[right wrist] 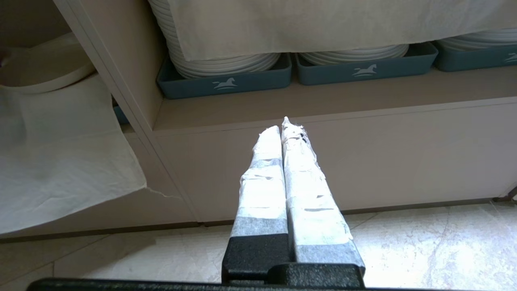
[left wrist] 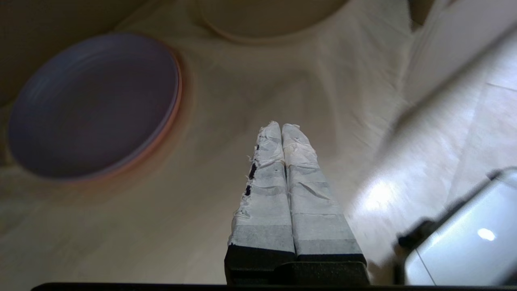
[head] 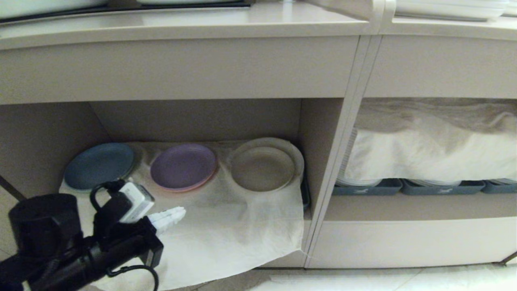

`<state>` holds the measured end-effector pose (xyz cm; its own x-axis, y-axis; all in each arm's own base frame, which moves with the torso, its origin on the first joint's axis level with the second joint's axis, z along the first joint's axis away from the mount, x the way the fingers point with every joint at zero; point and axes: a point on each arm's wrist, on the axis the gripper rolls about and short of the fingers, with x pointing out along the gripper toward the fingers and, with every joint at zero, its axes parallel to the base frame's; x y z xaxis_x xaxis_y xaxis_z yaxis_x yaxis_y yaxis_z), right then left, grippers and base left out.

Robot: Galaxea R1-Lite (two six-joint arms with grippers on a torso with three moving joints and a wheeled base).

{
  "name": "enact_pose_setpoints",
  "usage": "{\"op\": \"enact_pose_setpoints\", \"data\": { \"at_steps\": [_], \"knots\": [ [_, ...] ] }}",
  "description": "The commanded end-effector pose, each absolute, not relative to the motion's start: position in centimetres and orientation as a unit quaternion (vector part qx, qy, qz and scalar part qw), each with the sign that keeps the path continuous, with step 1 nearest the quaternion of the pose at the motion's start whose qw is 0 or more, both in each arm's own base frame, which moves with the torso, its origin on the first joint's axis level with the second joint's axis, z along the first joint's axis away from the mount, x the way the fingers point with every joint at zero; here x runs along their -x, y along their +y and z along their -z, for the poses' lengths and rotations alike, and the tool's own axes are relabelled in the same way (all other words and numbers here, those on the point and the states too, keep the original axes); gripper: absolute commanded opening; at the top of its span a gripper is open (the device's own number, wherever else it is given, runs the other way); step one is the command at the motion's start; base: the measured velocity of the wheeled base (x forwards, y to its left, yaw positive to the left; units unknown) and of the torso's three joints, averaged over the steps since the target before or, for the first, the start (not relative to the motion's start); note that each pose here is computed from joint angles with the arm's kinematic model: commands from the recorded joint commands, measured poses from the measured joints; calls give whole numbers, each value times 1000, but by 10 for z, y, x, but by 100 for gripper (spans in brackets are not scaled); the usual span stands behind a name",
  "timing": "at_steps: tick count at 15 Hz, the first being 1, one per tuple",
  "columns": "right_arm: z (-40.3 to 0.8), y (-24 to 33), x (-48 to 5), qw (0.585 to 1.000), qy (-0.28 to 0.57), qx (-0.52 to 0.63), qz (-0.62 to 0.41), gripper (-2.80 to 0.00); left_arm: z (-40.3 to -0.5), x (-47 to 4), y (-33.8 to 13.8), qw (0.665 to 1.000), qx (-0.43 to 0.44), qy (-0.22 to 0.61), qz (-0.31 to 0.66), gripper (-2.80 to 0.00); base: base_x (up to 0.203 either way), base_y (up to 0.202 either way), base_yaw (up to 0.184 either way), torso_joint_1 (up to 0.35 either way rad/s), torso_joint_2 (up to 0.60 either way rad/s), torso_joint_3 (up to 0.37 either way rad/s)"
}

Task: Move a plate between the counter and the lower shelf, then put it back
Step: Pick up the plate in the cupboard

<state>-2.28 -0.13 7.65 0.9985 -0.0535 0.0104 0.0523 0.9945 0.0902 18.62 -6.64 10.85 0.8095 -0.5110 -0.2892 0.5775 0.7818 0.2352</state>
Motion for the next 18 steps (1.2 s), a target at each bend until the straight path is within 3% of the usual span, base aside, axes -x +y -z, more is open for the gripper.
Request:
{"op": "enact_pose_setpoints", "data": {
  "at_steps": [1, 4, 12, 18],
  "knots": [
    [-77, -1, 23, 999, -7, -45, 27, -280, -79, -208, -94, 939, -168, 123, 275, -280, 0, 0, 0, 0, 0, 0],
    [-77, -1, 23, 999, -7, -45, 27, -280, -70, -218, -124, 952, -164, 89, 243, -280, 0, 0, 0, 0, 0, 0],
    [-77, -1, 23, 999, -7, -45, 27, -280, -64, -252, -145, 965, -156, 70, 199, -280, 0, 0, 0, 0, 0, 0],
    [-77, -1, 23, 999, -7, -45, 27, -280, -64, -272, -163, 966, -144, 121, 180, -280, 0, 0, 0, 0, 0, 0]
  ]
}}
